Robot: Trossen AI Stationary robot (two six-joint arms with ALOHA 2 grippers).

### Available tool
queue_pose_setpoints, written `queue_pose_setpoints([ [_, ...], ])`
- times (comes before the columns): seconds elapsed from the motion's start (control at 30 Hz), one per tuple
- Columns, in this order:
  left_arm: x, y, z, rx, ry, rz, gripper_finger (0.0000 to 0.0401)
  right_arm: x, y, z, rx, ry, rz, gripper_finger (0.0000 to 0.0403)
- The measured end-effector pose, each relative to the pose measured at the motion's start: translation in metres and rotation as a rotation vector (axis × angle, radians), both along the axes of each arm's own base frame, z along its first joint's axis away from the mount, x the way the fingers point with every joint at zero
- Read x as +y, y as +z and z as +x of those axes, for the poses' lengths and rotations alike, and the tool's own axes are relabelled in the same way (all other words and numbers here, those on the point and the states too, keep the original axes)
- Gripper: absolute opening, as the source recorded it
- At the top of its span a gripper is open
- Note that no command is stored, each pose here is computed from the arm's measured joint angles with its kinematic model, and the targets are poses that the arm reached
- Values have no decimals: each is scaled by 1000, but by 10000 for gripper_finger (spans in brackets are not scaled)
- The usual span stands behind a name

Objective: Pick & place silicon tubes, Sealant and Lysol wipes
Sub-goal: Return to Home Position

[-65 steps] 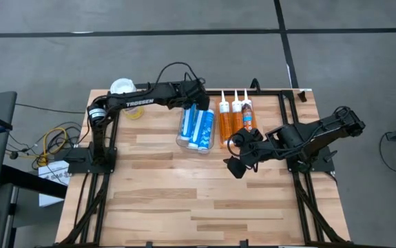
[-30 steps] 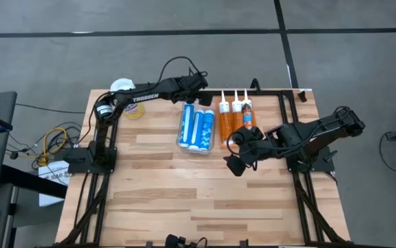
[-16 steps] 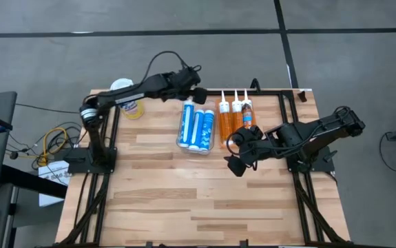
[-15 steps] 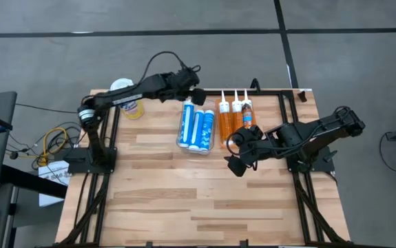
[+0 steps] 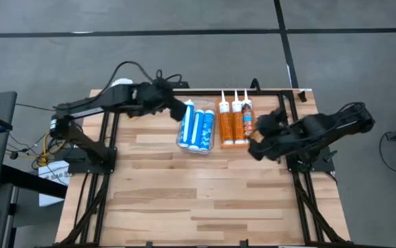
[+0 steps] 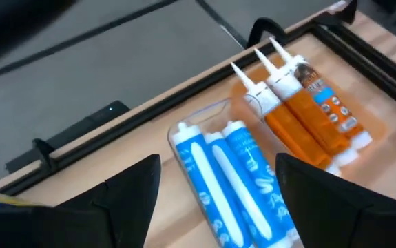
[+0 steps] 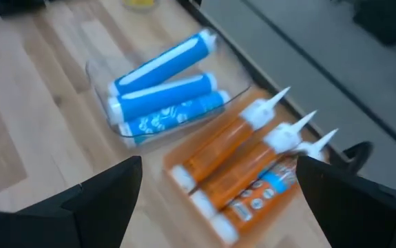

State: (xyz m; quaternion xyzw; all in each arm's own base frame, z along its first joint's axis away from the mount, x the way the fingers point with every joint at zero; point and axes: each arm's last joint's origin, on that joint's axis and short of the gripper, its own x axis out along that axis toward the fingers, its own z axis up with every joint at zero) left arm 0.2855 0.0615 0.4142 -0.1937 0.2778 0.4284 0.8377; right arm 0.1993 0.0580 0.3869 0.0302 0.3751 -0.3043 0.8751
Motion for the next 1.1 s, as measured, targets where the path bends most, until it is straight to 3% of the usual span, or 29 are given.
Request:
queue_pose_setpoints([
  [0.27,-32,26,-36,-64,-38,74,269,-11,28,-59,-113,97,-21,377],
  [0.43,-41,17,-60,-104,-3,77,254,-19,32,-91,-173,159,0,377],
  [0.7,-56,-30,-92,-190,42,38,238,-33,-16,-125,-287,111,124,377],
  [0.93,-75,-79,-93,-238,-40,53,236,-34,-74,-132,-373,90,219,377],
  [1.03,-81,-98,-92,-229,-47,63,236,-38,-92,-137,-338,76,231,377],
  [1.1,-83,-106,-90,-229,-38,54,236,-39,-101,-141,-300,68,294,377],
])
